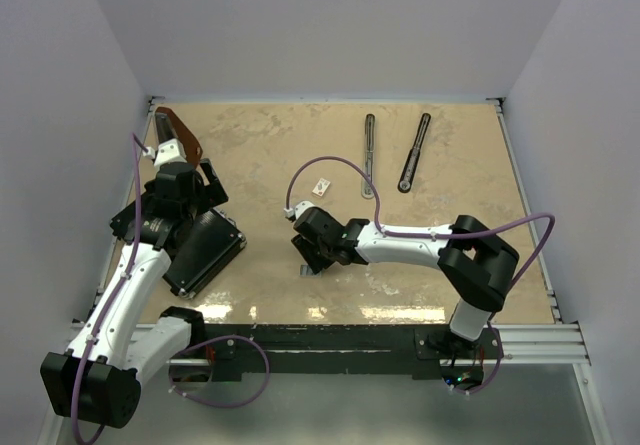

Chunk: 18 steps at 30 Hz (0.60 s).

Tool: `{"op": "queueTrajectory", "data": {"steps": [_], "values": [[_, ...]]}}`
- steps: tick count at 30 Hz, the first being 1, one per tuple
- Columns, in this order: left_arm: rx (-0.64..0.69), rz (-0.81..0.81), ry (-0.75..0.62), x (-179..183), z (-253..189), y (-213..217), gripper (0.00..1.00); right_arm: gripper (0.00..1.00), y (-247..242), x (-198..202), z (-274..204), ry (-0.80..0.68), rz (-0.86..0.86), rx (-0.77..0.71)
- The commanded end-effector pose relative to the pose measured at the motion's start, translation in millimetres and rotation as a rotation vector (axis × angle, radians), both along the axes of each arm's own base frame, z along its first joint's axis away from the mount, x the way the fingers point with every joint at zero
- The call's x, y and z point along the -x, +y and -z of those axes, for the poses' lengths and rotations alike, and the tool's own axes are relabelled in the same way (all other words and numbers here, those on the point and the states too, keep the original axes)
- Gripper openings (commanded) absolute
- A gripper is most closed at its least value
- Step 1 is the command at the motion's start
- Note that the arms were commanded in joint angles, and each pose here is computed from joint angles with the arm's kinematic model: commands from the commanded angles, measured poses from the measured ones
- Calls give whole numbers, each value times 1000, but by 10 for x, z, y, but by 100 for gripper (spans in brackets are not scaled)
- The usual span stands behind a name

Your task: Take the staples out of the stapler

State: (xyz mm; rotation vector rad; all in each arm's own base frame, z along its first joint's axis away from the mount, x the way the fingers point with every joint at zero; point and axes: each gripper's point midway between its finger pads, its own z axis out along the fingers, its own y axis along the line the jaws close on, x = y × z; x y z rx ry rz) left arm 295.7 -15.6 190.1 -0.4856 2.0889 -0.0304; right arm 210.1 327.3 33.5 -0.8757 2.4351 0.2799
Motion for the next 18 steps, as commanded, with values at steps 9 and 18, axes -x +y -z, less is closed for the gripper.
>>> {"op": "queueTrajectory", "data": {"steps": [9, 18], "values": [[9, 1, -40, -72, -76, -7, 100, 48, 219, -74, -145, -18, 0, -84], [10, 1, -42, -70, -80, -7, 100, 48, 248, -80, -129, -17, -6, -88]]}}
